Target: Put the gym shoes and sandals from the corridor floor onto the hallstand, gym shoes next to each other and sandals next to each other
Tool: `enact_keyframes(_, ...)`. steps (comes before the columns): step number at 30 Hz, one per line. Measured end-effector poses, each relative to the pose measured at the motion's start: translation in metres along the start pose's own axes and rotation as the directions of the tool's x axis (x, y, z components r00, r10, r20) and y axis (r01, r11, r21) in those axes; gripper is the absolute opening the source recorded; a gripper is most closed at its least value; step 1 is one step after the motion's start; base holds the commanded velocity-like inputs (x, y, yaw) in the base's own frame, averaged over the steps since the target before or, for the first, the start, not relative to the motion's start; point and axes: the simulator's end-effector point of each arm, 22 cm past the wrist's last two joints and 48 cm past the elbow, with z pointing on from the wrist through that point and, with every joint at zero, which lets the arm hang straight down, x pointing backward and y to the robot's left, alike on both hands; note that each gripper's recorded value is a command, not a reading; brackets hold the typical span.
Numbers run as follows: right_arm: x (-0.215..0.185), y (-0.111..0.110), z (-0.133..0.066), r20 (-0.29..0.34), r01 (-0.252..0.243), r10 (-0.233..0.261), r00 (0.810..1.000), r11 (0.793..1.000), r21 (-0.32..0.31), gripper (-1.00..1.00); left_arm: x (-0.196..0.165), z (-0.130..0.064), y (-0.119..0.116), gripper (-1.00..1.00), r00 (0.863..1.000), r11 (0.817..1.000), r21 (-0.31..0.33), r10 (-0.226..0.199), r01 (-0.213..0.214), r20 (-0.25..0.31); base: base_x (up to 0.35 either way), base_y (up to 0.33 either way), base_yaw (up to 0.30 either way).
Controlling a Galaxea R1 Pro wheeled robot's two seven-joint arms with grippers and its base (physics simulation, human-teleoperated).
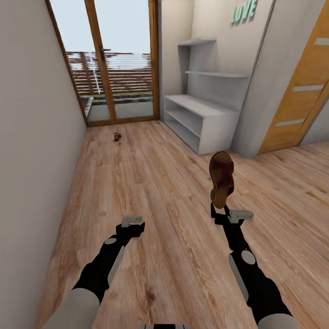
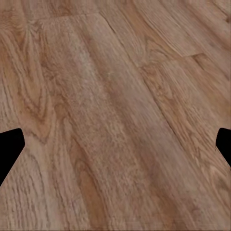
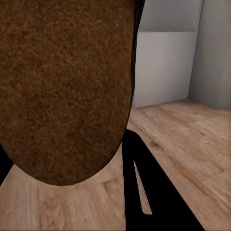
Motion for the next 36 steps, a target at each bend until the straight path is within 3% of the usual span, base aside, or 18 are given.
enact_keyframes(16, -0.015, 0.0, 0.0, 0.024, -0.001, 0.001, 1.0, 1.0, -0.001, -1.0, -0.013, -0.006, -0.001, 1.0, 1.0, 1.0, 0.001, 0.003, -0.003, 0.022, 0.299, -0.147, 0.141)
enact_keyframes(30, -0.019, 0.001, -0.001, 0.029, 0.0, 0.0, 1.0, 1.0, -0.001, -1.0, -0.018, -0.008, -0.002, 1.0, 1.0, 1.0, 0.002, 0.003, -0.003, 0.031, 0.347, -0.007, 0.276)
enact_keyframes(36, -0.019, 0.001, -0.001, 0.029, 0.004, -0.004, 1.0, 1.0, -0.003, -1.0, -0.019, -0.009, -0.002, 1.0, 0.999, 1.0, 0.002, 0.003, -0.003, 0.032, 0.349, 0.0, 0.077)
